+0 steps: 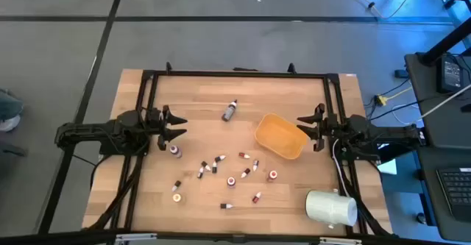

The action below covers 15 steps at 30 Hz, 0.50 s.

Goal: Pick & Place food coloring

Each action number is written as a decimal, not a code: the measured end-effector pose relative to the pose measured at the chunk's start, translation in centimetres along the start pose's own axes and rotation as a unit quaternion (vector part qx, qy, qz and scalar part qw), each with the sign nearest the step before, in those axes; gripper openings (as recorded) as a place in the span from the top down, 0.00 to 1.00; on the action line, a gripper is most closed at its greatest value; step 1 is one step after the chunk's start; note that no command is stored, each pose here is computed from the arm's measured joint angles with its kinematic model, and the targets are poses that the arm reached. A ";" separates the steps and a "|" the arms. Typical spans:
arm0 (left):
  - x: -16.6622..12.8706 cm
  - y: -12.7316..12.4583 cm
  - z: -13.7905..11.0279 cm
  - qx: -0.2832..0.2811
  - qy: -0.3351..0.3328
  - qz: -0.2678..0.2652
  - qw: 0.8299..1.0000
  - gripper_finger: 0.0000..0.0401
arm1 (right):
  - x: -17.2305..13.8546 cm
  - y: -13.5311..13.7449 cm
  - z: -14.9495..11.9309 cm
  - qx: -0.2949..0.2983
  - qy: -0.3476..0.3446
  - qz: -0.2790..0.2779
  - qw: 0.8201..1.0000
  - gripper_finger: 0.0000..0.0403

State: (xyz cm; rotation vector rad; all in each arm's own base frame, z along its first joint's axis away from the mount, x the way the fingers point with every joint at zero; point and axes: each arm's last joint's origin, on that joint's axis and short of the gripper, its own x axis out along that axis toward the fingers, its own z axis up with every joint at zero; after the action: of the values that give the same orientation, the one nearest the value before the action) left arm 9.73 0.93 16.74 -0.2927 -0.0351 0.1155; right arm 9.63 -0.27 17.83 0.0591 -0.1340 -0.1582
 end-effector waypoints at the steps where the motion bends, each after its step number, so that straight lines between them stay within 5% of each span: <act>1: 0.0 0.0 0.0 0.000 0.000 0.000 1.000 0.48 | 0.0 0.0 0.0 0.000 0.000 0.000 1.000 0.66; 15: 0.0 0.0 0.0 0.000 0.000 0.000 1.000 0.48 | 0.0 0.0 0.0 0.000 0.000 0.000 1.000 0.66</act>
State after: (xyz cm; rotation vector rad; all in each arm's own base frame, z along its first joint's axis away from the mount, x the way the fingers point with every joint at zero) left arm 9.72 0.93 16.74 -0.2927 -0.0358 0.1155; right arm 9.63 -0.27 17.83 0.0590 -0.1340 -0.1578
